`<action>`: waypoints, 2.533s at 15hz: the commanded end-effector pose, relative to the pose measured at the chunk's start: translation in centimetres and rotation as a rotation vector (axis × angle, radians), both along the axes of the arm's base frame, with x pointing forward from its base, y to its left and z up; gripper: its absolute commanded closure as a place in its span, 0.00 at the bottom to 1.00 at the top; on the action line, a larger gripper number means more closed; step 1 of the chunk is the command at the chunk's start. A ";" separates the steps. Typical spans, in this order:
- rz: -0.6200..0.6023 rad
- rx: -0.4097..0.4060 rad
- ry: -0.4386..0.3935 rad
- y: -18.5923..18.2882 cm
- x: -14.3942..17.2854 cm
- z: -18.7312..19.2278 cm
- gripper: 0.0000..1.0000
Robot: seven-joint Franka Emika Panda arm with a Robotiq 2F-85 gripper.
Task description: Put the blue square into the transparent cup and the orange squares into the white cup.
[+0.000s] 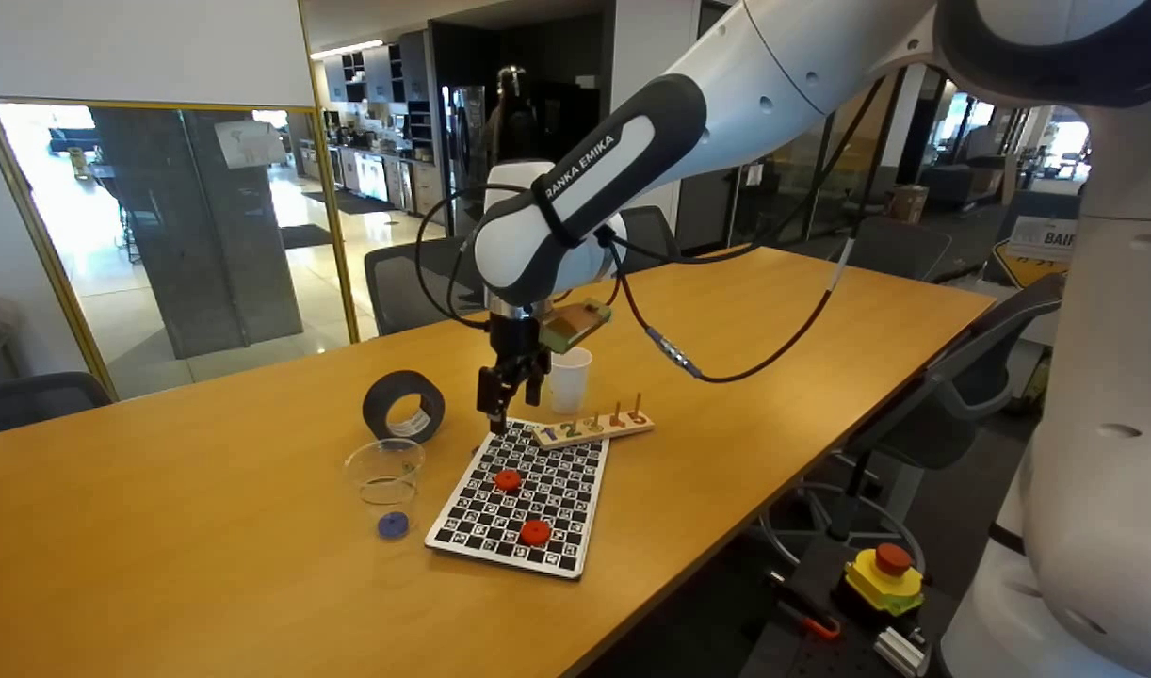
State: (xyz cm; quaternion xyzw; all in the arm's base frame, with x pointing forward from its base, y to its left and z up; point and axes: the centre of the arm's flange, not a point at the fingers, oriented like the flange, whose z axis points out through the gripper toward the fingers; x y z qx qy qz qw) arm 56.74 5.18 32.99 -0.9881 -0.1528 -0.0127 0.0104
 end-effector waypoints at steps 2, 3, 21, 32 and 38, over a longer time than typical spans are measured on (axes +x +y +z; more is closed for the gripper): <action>0.065 0.020 0.001 1.6 -0.9 -2.9 0.00; 0.075 0.027 0.002 1.9 -0.8 -3.5 0.00; 0.133 0.059 -0.008 1.7 -0.6 -8.5 0.00; 0.123 0.060 -0.038 1.1 0.2 -8.7 0.47; 0.074 0.035 -0.050 0.5 0.5 -7.7 0.80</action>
